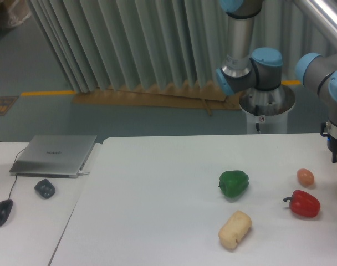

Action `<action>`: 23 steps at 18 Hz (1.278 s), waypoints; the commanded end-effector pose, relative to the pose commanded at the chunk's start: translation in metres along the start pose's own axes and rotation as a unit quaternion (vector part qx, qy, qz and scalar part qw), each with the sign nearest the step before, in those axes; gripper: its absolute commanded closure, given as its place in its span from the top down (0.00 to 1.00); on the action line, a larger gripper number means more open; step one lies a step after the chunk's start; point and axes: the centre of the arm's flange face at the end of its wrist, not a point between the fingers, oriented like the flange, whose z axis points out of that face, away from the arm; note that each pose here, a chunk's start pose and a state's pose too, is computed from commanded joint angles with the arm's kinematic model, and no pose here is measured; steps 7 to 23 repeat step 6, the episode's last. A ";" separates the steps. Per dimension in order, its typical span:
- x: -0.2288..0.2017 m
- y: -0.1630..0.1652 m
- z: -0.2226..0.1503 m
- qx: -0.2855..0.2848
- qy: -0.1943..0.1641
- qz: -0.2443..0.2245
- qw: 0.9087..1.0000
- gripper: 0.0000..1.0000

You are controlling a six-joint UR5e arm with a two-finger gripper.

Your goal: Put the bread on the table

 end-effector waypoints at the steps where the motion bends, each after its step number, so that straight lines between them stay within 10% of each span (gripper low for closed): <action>1: 0.000 -0.001 -0.001 0.003 -0.002 0.000 1.000 1.00; 23: 0.000 -0.001 -0.003 0.010 -0.006 -0.002 1.000 1.00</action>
